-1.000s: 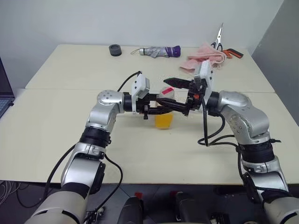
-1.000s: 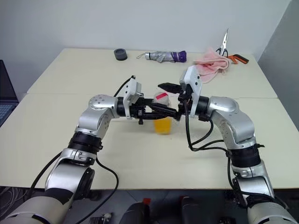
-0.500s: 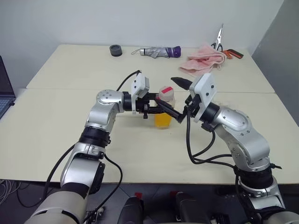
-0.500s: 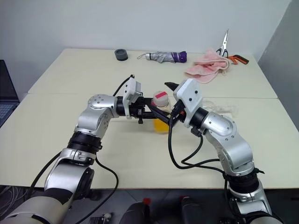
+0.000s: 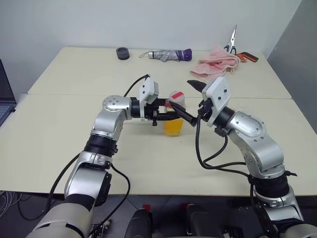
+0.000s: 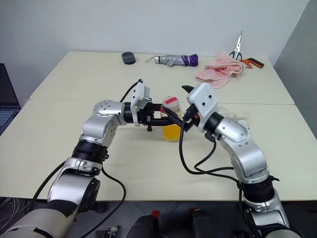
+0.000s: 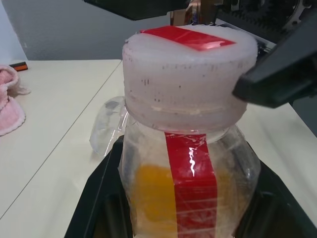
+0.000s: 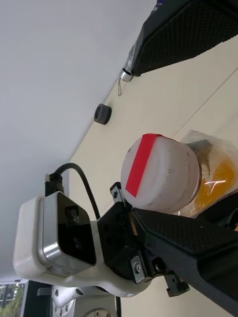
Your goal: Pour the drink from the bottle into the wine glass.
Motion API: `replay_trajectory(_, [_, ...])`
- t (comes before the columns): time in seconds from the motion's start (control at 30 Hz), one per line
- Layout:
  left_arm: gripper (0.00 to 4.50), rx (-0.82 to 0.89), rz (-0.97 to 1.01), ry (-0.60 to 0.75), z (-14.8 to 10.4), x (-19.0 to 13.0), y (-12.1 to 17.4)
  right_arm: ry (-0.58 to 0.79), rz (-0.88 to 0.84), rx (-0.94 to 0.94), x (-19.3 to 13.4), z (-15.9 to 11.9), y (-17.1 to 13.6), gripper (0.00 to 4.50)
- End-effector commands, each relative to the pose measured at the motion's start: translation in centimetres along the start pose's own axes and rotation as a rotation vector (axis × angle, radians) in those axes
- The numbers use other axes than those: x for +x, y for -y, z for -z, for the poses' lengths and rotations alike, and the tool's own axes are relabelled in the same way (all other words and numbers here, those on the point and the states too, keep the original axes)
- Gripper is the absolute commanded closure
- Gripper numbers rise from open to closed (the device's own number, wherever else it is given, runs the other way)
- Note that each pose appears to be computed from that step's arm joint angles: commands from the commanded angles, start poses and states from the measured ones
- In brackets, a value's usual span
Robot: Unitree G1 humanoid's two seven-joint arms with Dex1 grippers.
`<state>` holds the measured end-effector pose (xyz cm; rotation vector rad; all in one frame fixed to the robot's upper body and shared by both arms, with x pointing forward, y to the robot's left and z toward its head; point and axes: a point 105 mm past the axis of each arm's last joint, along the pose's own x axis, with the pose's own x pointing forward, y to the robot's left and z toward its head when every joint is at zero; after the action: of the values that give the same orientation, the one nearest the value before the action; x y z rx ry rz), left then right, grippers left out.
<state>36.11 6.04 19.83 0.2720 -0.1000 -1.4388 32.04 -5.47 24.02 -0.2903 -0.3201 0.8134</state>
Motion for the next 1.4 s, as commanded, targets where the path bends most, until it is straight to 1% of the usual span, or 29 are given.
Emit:
replay_trajectory(0.03, [2.6,0.073,-0.003,0.042,-2.0,-0.2,-0.2,0.033,0.055,-0.016,-0.9,-1.2,1.4,0.0])
replay_trajectory(0.3, [2.6,0.072,-0.005,0.043,-2.0,-0.3,-0.2,-0.013,0.098,-0.023,-1.7,-0.3,2.4,0.0])
replay_trajectory(0.73, [2.61,0.069,-0.005,0.049,-2.2,-0.4,-0.3,-0.054,0.18,-0.046,-2.5,0.2,4.4,0.0])
replay_trajectory(0.93, [2.61,0.067,0.001,0.047,-2.2,-0.4,-0.2,-0.068,0.182,-0.049,-3.0,0.4,4.7,0.0])
replay_trajectory(1.13, [2.62,0.066,0.004,0.046,-2.2,-0.5,-0.2,-0.078,0.119,-0.031,-3.9,0.2,3.9,0.0])
replay_trajectory(1.27, [2.63,0.067,0.007,0.046,-2.2,-0.4,-0.2,-0.048,0.006,0.009,-4.0,-0.9,2.0,0.0])
replay_trajectory(1.4, [2.63,0.069,0.011,0.047,-2.2,-0.3,-0.3,-0.029,-0.045,0.02,-3.0,-1.5,0.6,0.0])
